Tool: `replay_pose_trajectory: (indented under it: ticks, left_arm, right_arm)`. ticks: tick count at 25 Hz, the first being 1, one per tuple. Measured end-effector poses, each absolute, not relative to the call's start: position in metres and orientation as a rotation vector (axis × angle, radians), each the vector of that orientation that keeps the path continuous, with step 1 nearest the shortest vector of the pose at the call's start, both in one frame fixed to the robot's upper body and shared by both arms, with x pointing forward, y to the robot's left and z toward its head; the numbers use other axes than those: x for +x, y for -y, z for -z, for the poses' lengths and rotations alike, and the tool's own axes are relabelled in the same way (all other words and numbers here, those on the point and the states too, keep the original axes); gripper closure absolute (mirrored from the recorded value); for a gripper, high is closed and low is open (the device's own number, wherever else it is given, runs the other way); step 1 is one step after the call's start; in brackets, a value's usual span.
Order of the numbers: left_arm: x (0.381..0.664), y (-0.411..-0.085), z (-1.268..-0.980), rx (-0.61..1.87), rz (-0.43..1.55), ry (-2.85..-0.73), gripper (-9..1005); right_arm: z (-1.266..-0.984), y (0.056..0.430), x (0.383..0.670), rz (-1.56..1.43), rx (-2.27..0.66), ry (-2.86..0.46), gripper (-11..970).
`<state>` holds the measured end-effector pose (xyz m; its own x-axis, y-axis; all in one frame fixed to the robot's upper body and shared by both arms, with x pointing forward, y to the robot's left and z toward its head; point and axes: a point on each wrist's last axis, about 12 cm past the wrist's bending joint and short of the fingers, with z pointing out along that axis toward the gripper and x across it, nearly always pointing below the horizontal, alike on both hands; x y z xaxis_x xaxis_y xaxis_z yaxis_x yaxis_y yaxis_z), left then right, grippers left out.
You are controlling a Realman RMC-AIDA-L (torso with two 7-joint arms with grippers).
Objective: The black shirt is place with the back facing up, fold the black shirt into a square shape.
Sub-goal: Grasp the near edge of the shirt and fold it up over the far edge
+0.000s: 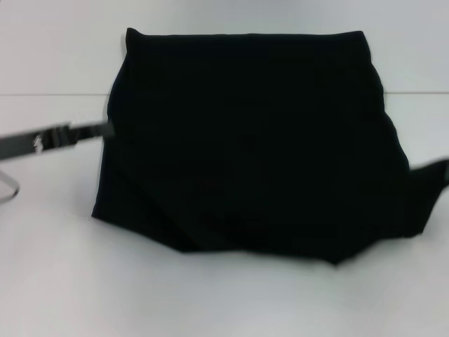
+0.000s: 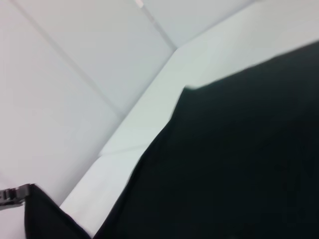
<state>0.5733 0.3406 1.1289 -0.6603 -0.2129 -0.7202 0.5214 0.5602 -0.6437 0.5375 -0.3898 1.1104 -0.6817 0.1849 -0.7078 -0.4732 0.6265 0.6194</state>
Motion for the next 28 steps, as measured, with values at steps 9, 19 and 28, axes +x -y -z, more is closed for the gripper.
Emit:
replay_pose_trajectory:
  ticks: [9,19,28]
  left_arm:
    - [0.634,-0.316,-1.137,0.146,0.932,-1.967,943]
    - [0.664,-0.303,-1.139,0.079,0.752,-1.93,946]
    - [0.673,-0.295,-1.134,0.058,0.682,-1.935,957]
  right_arm:
    - [-1.122,0.367,0.605,-0.844,-0.143,-2.046,925]
    - [-1.13,0.325,0.663,-0.611,-0.135,-2.058,924]
    - [-1.129,0.314,0.675,-0.563,-0.087,-2.069,925]
